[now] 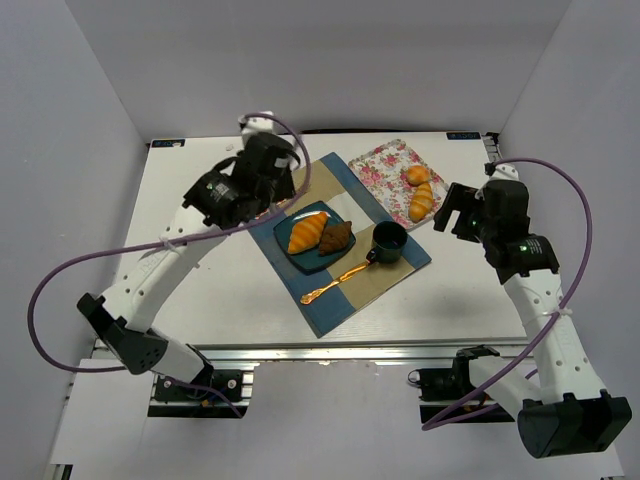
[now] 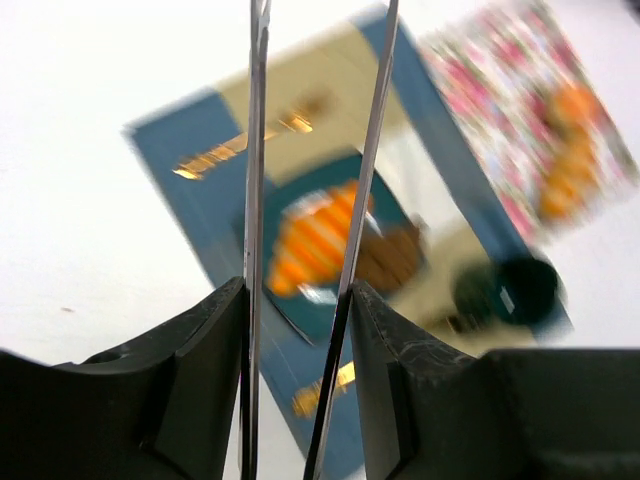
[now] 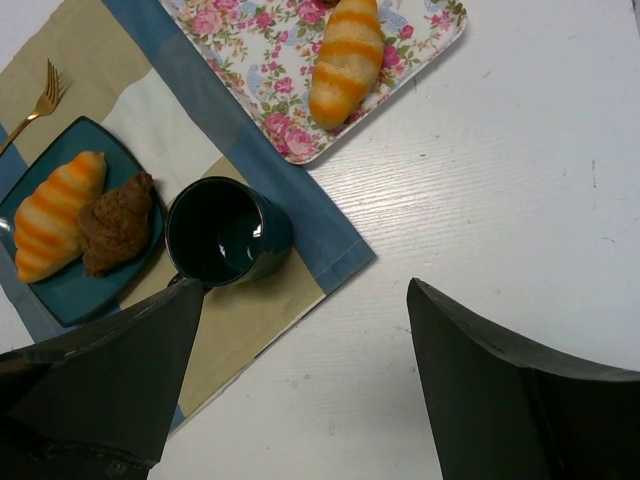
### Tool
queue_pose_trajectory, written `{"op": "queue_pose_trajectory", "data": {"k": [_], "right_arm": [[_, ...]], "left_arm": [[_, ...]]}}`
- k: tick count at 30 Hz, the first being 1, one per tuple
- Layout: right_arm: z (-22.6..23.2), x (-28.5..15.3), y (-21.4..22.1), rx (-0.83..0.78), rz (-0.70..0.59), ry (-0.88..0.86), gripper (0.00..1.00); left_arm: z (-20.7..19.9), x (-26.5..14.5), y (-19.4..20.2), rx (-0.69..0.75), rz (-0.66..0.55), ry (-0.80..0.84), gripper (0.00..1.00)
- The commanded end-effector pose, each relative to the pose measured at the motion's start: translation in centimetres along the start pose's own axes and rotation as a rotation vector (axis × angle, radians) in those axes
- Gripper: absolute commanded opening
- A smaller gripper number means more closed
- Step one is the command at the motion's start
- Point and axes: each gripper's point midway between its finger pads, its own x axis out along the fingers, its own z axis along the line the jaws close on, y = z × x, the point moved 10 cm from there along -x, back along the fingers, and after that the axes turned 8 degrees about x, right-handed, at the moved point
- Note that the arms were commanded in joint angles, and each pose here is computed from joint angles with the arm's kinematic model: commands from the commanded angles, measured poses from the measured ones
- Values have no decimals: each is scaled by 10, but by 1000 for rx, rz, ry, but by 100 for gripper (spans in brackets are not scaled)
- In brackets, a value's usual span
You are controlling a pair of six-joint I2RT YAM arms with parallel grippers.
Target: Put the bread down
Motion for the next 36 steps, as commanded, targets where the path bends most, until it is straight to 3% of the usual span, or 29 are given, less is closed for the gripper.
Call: {"op": "queue_pose_trajectory", "data": {"k": [1, 7, 16, 24, 25, 26, 27, 34, 36], "right_arm": [[6, 1, -7, -7, -22, -38, 89], [8, 4, -9, -9, -13, -40, 89], [9, 9, -13, -7, -9, -19, 89], [6, 10, -9, -14, 7, 12, 89], [5, 10, -9, -12, 10, 15, 90], [5, 11, -9, -12, 11, 16, 89], [6, 10, -9, -10, 11, 13, 89], [9, 10, -14, -6, 5, 1, 89], [9, 9, -15, -5, 4, 2, 89]], "left_arm": [[57, 49, -13, -86, -47, -293, 54], [152, 149, -3, -181, -26, -472, 54], [210, 231, 63, -276, 46, -511, 52], [223, 250, 107, -265, 167, -538, 57], [224, 251, 109, -262, 171, -541, 59], [224, 252, 115, -255, 189, -543, 71], [226, 252, 119, -254, 202, -549, 73], [237, 251, 144, -274, 272, -565, 76], [238, 248, 140, -277, 261, -566, 83]]}}
